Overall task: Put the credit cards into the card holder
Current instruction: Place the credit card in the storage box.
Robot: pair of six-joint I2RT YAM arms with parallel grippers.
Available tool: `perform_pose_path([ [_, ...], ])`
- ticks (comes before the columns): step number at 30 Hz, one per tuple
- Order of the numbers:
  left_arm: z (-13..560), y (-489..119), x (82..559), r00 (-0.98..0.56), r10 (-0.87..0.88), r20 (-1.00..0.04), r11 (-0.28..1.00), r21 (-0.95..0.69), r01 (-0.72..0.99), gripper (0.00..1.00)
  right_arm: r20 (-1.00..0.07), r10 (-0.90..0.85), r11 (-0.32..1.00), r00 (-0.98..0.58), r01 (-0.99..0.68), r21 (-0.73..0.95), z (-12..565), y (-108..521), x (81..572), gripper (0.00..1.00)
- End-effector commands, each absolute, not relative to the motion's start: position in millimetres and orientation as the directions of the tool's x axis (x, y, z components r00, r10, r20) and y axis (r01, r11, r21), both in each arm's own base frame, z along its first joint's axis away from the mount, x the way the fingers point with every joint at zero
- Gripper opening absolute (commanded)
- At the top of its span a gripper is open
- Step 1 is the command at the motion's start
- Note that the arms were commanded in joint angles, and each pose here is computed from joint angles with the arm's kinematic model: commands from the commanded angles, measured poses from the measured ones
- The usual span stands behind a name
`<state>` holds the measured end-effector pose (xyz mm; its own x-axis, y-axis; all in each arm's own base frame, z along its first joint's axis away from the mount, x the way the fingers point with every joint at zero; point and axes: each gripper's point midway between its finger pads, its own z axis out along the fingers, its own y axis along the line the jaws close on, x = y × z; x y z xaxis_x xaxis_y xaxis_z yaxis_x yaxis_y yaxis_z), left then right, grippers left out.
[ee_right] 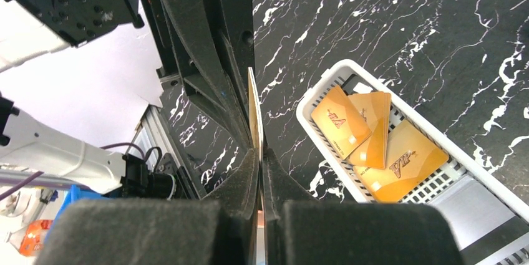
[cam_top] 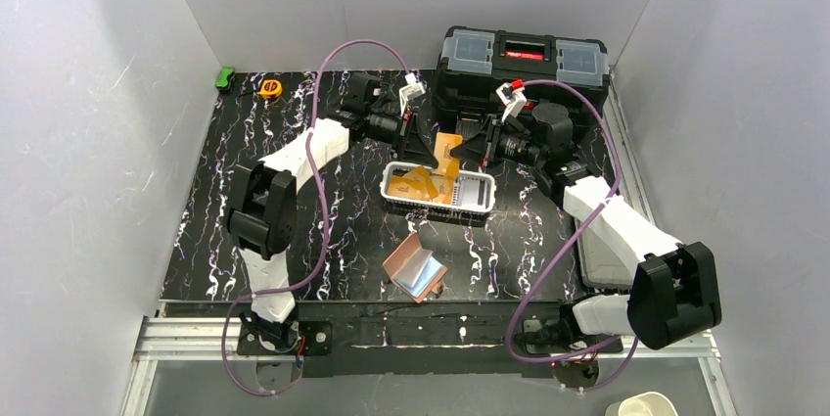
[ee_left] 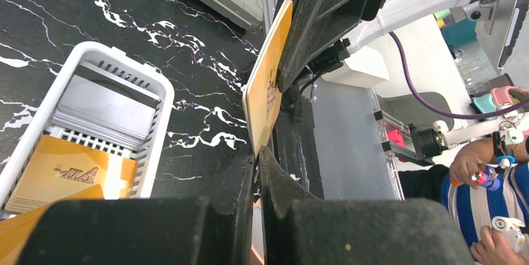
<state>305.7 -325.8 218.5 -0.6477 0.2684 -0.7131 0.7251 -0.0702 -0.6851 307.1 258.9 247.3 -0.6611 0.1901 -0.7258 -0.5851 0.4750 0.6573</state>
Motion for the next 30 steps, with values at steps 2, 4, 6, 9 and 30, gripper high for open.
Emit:
perform_pose_path([
  [2, 237.5, -312.7, 308.8, -0.597, 0.263, -0.758, -0.12, -0.639, 0.759, 0.0, -0.736, 0.132, 0.433, -0.664, -0.629, 0.645, 251.9, 258.0, 296.9, 0.02],
  [4, 237.6, -309.9, 309.9, -0.595, 0.263, -0.759, -0.118, -0.638, 0.761, 0.0, -0.732, 0.125, 0.43, -0.669, -0.628, 0.648, 250.1, 258.0, 295.9, 0.02],
  [6, 240.2, -306.9, 313.1, -0.592, 0.259, -0.763, -0.116, -0.634, 0.765, 0.0, -0.731, 0.12, 0.423, -0.672, -0.632, 0.65, 249.9, 258.2, 294.5, 0.02],
  [9, 243.5, -302.7, 316.8, -0.587, 0.252, -0.769, -0.119, -0.627, 0.77, 0.0, -0.73, 0.113, 0.424, -0.674, -0.632, 0.649, 248.1, 257.7, 294.1, 0.02],
  [30, 262.5, -290.5, 330.0, -0.549, 0.229, -0.804, -0.11, -0.581, 0.806, 0.0, -0.706, 0.069, 0.416, -0.705, -0.622, 0.663, 229.1, 256.7, 291.0, 0.03],
])
